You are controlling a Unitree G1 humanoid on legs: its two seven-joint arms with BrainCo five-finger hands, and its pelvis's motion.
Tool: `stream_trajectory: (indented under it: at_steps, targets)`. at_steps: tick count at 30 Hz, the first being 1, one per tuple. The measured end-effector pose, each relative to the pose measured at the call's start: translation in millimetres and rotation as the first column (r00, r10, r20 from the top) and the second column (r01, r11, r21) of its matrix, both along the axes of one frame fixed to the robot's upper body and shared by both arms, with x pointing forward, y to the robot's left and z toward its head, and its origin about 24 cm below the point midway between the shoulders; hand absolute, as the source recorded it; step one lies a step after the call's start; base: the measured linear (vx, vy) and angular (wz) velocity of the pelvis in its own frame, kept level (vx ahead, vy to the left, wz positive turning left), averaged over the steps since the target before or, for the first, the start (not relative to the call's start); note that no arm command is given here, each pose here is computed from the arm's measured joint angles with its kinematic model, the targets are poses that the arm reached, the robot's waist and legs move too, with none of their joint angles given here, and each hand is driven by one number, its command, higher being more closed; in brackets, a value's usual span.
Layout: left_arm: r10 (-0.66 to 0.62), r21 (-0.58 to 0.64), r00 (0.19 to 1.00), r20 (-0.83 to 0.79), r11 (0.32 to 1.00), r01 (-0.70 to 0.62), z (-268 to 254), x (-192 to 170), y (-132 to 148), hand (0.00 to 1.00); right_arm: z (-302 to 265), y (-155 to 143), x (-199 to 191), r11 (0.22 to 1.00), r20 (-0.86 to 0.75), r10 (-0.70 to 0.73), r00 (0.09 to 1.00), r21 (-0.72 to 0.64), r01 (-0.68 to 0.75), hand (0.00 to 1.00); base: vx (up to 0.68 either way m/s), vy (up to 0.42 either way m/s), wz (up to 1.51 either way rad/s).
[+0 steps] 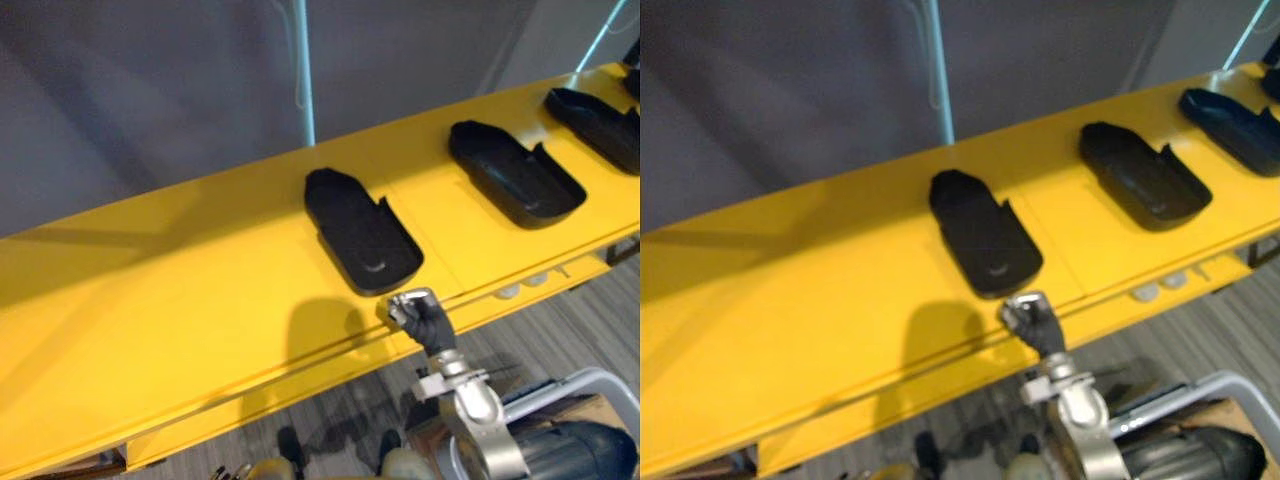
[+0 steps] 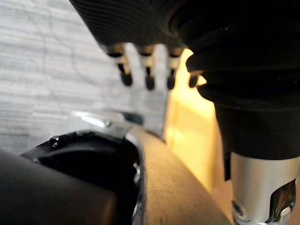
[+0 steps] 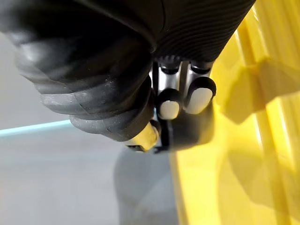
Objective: Walk over and take plastic housings, then place them on the shelf
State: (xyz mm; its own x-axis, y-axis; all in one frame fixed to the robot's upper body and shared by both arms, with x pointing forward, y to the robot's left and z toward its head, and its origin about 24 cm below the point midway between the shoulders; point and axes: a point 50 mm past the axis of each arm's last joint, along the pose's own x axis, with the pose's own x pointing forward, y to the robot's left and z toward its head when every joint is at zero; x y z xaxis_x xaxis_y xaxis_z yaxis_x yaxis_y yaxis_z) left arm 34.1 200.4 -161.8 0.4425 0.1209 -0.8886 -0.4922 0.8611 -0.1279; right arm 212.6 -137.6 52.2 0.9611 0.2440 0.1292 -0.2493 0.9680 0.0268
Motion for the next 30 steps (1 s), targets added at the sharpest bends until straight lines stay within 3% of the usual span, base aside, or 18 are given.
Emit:
stream_trajectory:
  at_steps: [28,29,30]
  targets:
    - [0.042,0.003,0.999,-0.031,0.999,-0.042,-1,-3,-1,0.0,-2,-5,53,0.992,-0.016,-0.092,0.996,-0.087,0.091,1.0,0.01,-0.004,0.07]
    - [0.037,0.005,0.999,-0.031,0.999,-0.037,-1,-3,-1,0.0,-2,-4,53,0.993,-0.016,-0.087,0.996,-0.087,0.085,0.0,0.01,-0.01,0.07]
    - [0.036,0.005,0.999,-0.032,0.999,-0.036,-1,-3,-1,0.0,-2,-2,53,0.994,-0.016,-0.073,0.997,-0.083,0.072,0.0,0.0,0.0,0.0]
